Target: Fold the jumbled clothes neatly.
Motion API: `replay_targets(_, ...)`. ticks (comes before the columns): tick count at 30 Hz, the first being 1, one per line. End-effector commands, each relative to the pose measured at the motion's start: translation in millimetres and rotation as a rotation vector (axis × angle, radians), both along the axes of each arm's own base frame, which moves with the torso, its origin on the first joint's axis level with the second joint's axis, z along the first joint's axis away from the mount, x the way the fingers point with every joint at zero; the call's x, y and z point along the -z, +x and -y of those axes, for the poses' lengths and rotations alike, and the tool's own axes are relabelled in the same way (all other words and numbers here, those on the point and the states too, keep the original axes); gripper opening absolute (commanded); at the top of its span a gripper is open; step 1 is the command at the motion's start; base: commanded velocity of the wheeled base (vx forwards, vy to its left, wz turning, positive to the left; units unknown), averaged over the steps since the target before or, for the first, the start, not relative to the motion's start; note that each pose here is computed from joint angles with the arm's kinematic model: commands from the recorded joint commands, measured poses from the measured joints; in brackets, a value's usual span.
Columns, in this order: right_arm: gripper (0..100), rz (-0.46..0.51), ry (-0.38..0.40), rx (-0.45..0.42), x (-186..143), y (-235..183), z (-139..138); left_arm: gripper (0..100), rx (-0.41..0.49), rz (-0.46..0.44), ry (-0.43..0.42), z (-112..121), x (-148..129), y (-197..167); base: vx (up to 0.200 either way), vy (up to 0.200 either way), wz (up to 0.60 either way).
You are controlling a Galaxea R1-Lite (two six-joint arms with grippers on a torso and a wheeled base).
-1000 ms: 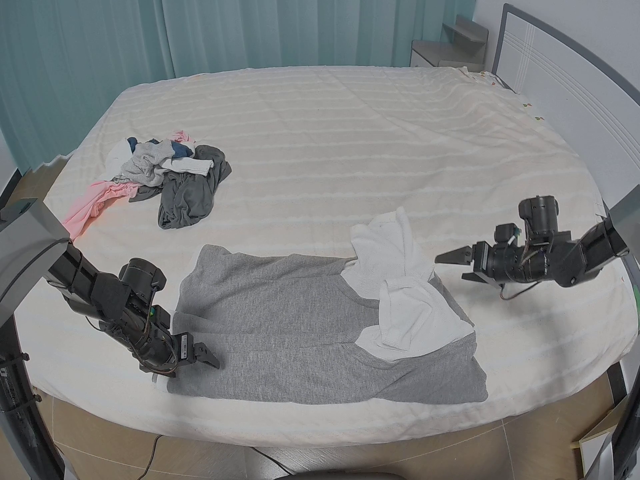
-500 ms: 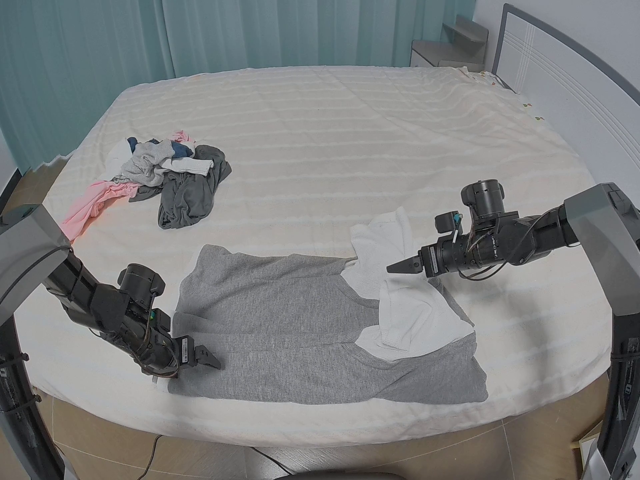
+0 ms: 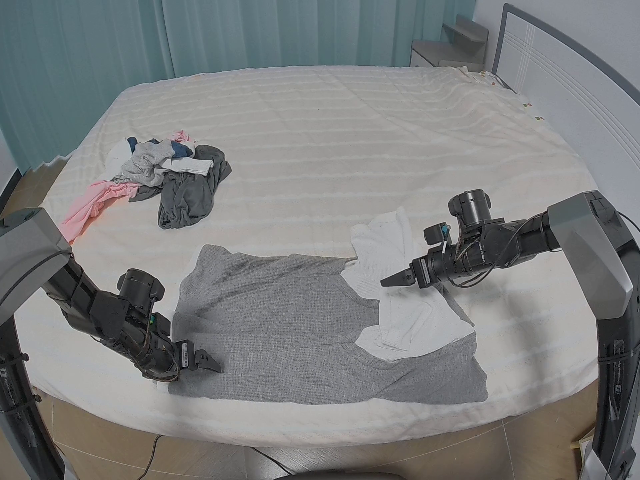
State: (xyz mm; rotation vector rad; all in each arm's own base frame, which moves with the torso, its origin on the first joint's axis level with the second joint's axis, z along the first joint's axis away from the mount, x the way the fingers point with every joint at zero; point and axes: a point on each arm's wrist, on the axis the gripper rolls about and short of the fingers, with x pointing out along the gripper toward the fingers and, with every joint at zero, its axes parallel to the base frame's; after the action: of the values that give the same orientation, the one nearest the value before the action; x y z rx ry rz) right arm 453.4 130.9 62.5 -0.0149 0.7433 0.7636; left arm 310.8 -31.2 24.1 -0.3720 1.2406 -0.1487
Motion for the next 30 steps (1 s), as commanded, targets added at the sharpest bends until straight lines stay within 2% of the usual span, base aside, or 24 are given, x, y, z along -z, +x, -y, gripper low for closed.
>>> replay_targets(1, 100, -0.009, -0.011, -0.008, 8.2, 0.8, 0.1, 100, 0.000, 0.000, 0.000, 0.0, 0.0, 0.1, 0.000, 0.000, 0.00)
replay_targets(10, 100, -0.027, -0.021, -0.015, 14.4, -2.1, 0.1, 100, 0.000, 0.000, -0.001, 0.0, 0.0, 0.1, 0.000, 0.000, 0.00)
replay_targets(11, 0, -0.030, -0.023, -0.015, 15.8, -2.2, 0.8, 100, -0.001, 0.000, -0.002, 0.0, 0.0, 0.1, 0.000, 0.000, 0.00)
replay_targets(24, 0, -0.014, -0.016, 0.002, 6.0, -2.3, 6.8, 100, -0.001, 0.000, -0.002, 0.0, 0.0, 0.1, 0.000, 0.000, 0.00)
replay_targets(30, 0, -0.007, 0.021, 0.066, -6.8, 2.3, 20.5, 100, -0.002, 0.000, 0.000, 0.0, 0.0, 0.1, 0.000, 0.000, 0.00)
